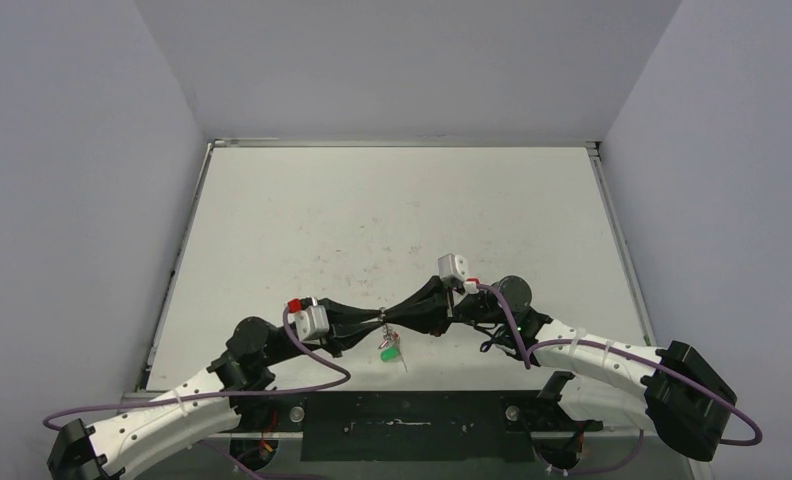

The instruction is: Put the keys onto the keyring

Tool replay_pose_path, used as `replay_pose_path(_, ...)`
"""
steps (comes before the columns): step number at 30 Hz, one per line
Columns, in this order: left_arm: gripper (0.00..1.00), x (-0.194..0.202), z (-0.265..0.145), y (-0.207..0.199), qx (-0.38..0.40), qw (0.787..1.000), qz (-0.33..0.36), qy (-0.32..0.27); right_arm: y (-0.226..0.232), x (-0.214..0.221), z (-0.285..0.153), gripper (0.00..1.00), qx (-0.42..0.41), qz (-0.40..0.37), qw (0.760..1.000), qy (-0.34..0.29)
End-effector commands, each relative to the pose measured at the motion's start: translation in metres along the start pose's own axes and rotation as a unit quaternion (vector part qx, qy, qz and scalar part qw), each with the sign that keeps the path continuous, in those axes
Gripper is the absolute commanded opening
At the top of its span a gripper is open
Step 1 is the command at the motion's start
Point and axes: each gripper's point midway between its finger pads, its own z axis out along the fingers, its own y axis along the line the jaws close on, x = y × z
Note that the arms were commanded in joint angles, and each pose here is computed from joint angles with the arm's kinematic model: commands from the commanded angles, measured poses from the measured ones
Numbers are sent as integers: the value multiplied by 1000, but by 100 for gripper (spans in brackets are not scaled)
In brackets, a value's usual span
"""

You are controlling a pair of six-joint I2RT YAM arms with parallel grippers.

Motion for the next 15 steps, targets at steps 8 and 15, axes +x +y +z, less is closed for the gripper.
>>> replay_pose_path(8, 9, -51, 2, -3, 8, 997, 25, -74, 6, -30, 8, 0, -21, -43, 998, -38)
replay_pose_path(15, 25, -52, 5, -3, 12, 997, 22, -74, 6, -28, 8, 0, -20, -41, 998, -36)
